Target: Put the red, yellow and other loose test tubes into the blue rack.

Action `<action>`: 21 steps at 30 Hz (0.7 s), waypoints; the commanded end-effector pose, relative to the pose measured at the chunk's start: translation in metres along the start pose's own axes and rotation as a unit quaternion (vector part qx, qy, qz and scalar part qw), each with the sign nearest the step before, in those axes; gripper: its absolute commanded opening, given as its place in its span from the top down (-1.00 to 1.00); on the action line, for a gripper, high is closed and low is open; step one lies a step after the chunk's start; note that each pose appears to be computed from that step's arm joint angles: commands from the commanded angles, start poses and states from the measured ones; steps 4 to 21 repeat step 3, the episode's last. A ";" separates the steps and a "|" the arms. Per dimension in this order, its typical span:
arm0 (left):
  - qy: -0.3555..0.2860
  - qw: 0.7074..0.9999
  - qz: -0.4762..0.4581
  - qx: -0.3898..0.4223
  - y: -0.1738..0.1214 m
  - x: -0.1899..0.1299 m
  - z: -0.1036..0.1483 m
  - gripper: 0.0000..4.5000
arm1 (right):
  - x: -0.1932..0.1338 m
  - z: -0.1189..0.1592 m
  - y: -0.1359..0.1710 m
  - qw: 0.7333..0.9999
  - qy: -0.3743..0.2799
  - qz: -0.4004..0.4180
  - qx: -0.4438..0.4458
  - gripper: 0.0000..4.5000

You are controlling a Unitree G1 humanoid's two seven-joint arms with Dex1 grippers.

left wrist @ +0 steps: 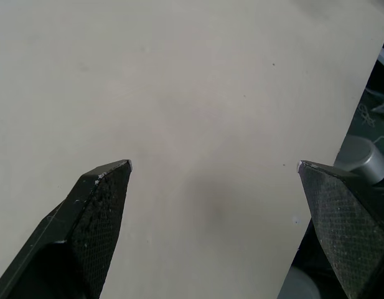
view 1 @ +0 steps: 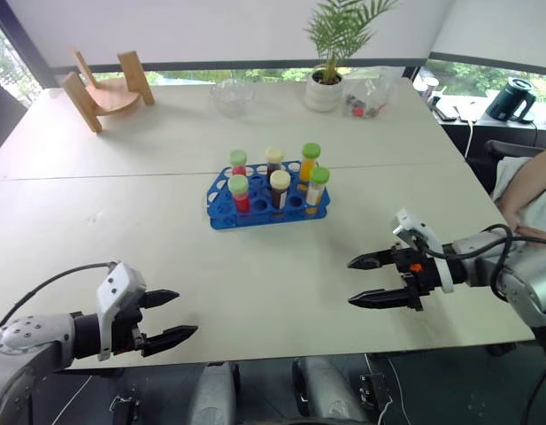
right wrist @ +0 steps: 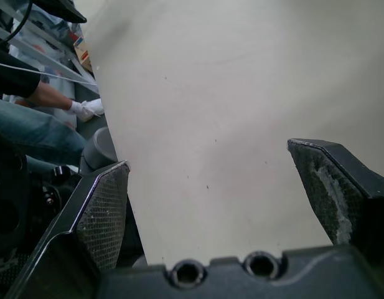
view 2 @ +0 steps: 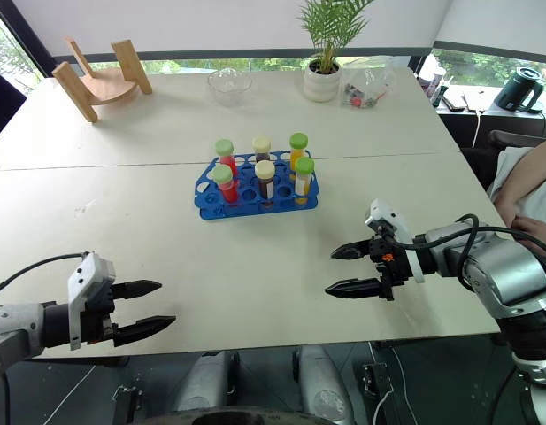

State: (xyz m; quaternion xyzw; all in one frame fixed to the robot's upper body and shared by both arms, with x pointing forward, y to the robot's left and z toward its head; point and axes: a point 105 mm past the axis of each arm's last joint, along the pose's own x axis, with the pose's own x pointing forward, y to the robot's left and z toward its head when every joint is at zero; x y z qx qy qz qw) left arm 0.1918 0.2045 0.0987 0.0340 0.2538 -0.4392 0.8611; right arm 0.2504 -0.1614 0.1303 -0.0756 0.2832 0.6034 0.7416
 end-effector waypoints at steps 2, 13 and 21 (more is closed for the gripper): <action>-0.030 0.999 0.013 0.020 0.001 -0.005 0.016 -0.95 | 0.004 0.010 0.002 1.000 -0.011 0.008 -0.025 -1.00; -0.033 0.999 0.016 0.020 0.002 -0.005 0.017 -0.95 | 0.004 0.010 0.002 1.000 -0.011 0.008 -0.025 -1.00; -0.033 0.999 0.016 0.020 0.002 -0.005 0.017 -0.95 | 0.004 0.010 0.002 1.000 -0.011 0.008 -0.025 -1.00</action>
